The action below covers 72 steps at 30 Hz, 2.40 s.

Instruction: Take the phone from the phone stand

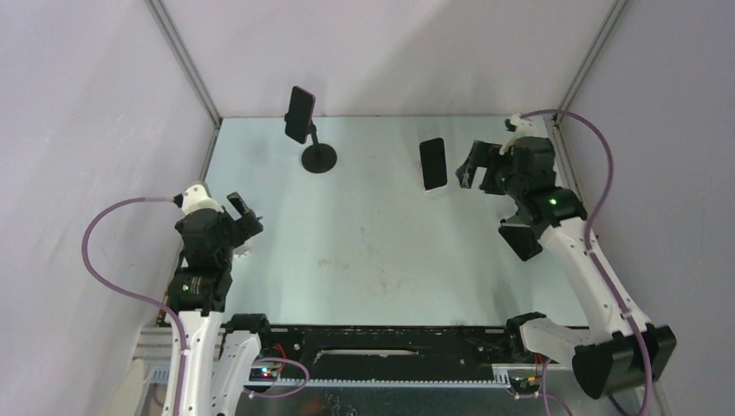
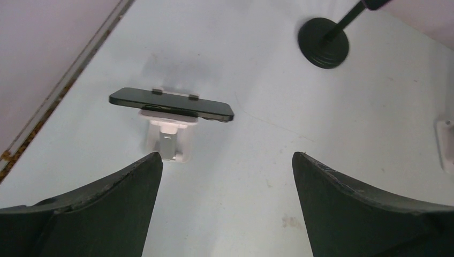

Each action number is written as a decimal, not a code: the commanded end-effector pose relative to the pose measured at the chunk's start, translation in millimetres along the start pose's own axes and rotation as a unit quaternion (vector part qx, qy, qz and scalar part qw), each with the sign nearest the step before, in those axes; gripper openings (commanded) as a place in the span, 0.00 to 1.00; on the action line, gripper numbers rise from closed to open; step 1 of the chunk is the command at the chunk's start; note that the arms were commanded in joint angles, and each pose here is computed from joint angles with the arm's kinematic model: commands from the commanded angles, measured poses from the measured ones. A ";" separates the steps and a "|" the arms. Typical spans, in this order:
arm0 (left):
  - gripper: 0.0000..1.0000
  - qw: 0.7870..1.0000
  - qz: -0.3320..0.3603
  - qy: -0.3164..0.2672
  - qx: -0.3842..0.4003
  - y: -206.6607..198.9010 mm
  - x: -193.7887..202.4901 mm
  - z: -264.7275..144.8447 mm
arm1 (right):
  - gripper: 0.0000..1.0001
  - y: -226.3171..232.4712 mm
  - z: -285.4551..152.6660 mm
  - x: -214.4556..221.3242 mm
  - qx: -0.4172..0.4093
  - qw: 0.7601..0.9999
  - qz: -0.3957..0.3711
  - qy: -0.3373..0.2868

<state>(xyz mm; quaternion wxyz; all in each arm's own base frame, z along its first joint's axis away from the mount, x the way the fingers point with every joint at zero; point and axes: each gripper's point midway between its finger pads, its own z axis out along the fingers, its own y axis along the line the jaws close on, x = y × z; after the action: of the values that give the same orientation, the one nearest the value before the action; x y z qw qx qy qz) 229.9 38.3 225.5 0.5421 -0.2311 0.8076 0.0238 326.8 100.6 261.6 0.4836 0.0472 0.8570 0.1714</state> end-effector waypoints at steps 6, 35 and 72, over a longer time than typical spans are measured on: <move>0.98 0.993 0.011 -0.033 0.110 -30.1 -18.3 -35.4 | 1.00 31.3 86.8 -5.4 -0.039 0.998 -0.047 -0.024; 0.98 0.991 0.007 -0.045 0.124 -33.4 -15.5 -35.3 | 1.00 25.3 217.0 22.2 -0.025 0.973 -0.227 -0.024; 0.98 0.992 0.007 -0.041 0.119 -33.0 -14.4 -31.1 | 0.71 9.0 248.9 41.3 -0.031 0.980 -0.195 0.011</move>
<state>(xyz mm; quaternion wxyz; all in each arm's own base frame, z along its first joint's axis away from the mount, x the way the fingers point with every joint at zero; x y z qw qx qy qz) 216.1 3.9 256.1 0.5906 -0.1628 0.7880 -0.0624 498.8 180.0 92.7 0.4716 -0.1473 0.8629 0.1066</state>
